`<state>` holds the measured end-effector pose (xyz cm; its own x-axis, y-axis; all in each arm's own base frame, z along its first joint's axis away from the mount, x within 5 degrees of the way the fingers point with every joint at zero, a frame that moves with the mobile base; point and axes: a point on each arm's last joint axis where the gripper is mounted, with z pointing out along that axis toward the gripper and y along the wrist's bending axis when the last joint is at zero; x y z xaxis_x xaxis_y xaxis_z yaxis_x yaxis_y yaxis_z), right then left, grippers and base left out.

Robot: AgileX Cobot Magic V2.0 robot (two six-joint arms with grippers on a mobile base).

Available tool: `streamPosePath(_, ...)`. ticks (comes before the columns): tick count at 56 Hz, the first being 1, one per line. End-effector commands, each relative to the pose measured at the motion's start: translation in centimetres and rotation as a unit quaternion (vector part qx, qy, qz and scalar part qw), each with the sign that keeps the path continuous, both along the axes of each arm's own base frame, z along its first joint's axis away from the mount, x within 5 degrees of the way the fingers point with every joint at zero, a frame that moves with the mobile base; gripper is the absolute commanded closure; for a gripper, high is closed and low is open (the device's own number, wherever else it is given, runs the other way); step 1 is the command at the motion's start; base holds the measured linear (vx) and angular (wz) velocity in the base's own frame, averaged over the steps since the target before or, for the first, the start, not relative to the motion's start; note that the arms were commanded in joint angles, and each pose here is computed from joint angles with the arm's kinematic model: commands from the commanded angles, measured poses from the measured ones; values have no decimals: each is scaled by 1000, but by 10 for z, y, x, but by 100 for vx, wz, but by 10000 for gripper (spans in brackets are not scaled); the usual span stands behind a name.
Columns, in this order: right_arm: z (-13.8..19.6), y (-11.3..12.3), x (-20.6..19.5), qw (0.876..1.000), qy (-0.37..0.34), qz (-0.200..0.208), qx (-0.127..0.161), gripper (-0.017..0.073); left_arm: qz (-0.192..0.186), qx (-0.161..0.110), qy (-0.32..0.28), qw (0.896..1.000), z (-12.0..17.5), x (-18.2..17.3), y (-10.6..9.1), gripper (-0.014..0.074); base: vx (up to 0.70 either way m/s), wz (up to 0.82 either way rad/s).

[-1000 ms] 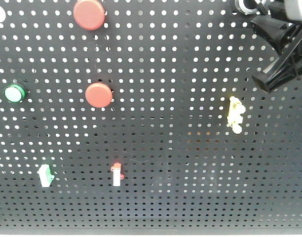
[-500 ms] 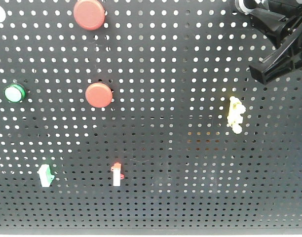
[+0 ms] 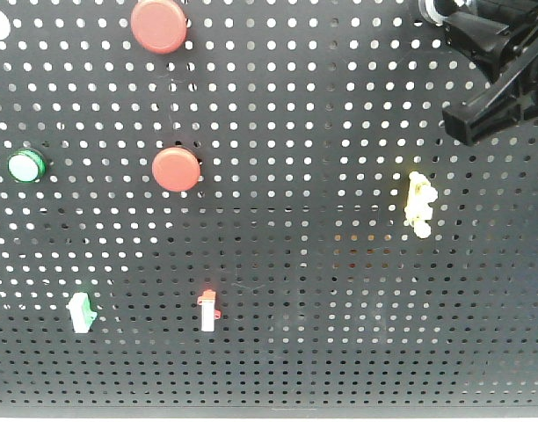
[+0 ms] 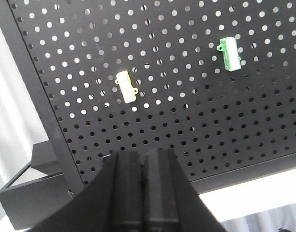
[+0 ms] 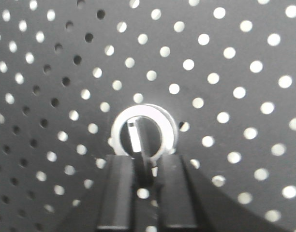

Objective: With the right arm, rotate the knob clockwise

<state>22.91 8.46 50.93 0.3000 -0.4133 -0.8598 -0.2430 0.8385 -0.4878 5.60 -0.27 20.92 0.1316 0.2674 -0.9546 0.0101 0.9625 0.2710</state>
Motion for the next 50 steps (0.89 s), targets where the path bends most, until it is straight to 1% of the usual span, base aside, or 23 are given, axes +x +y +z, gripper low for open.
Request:
streamPosePath(1,18,-5,-7,998,-46,-5,32,474,-6,-5,-14,1000,-5,2,-1,600,0,0)
streamPosePath(6,18,-5,-7,998,-41,-2,38,573,-6,-5,-14,1000,-5,2,-1,600,0,0)
streamPosePath(14,20,-5,-11,996,-30,12,81,569,-6,-5,-14,1000,-5,2,-1,600,0,0)
streamPosePath(21,20,-4,-12,990,-10,31,134,568,-6,-5,-14,1000,-5,2,-1,600,0,0)
streamPosePath(23,20,-4,-12,987,-3,37,154,568,-6,-5,-14,1000,-5,2,-1,600,0,0)
streamPosePath(28,21,-4,-12,980,10,50,192,567,-6,-5,-14,1000,-5,2,-1,600,0,0)
streamPosePath(35,22,-3,-13,968,24,64,240,567,-6,-5,-14,1000,-5,2,-1,600,0,0)
streamPosePath(40,22,-3,-12,960,33,71,267,567,-6,-5,-14,1000,-5,2,-1,600,0,0)
streamPosePath(45,22,-3,-9,946,45,80,312,567,-6,-5,-14,1000,-5,2,-1,600,0,0)
streamPosePath(50,21,-2,-6,932,58,87,347,567,-6,-5,-14,1000,-5,2,-1,600,0,0)
